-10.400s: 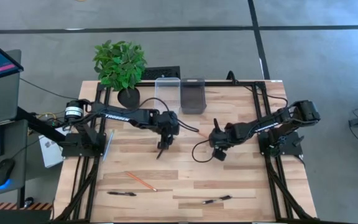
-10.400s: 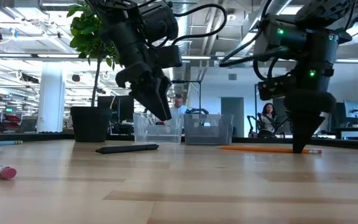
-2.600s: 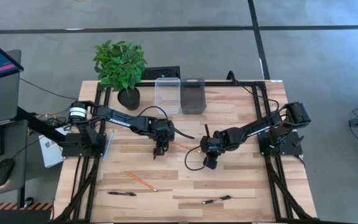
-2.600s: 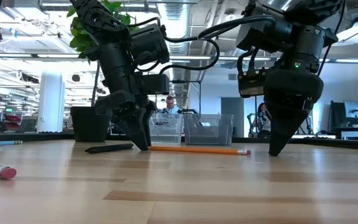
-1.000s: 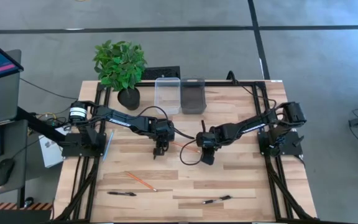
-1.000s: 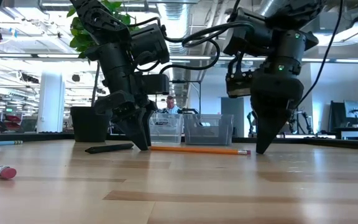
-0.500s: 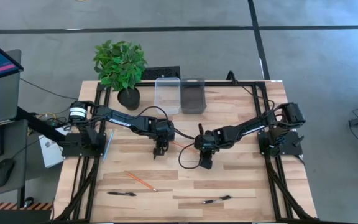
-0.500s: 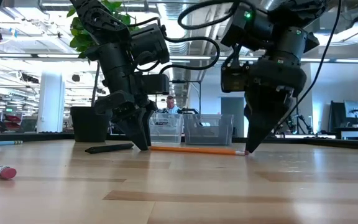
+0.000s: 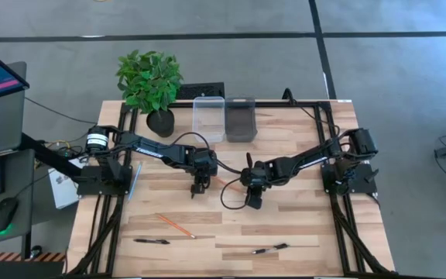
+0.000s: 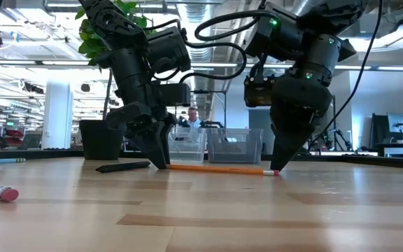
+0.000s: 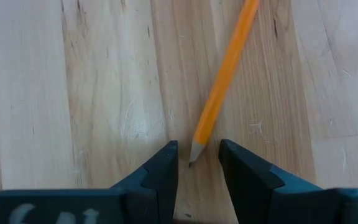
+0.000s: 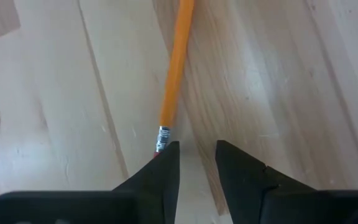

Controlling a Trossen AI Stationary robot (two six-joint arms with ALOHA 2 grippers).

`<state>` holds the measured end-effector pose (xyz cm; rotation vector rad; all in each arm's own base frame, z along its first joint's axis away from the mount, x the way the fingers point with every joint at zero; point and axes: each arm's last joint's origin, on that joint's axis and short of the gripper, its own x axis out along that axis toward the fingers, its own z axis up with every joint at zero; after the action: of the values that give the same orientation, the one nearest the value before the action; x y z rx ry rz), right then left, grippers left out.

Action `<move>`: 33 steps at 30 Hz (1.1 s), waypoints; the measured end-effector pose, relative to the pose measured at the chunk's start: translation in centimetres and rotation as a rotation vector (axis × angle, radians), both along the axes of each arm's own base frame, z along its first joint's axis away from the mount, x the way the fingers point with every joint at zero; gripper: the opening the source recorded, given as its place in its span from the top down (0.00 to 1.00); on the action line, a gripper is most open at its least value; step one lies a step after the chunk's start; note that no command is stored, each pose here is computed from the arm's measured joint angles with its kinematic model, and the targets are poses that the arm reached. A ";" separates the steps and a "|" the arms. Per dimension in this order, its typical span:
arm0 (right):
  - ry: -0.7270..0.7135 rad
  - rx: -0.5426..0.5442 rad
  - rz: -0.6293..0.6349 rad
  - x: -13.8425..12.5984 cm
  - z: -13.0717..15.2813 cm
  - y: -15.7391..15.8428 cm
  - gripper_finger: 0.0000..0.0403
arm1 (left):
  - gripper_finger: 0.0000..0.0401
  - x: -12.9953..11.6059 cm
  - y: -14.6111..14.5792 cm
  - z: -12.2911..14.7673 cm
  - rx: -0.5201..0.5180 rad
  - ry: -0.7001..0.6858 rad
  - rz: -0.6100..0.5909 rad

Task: Sort pens & pencils
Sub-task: Put the top orange pencil into the transparent bin

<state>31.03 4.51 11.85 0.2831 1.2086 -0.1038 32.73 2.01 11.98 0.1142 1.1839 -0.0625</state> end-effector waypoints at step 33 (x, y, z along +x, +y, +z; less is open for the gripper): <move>-0.072 -0.027 -0.064 1.0 1.9 -0.5 0.67 | 0.72 0.1 0.0 0.1 0.001 -0.015 0.001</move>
<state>31.99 3.97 13.74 0.2996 1.1257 -0.1639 32.86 2.02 12.03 0.1148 1.1686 -0.0605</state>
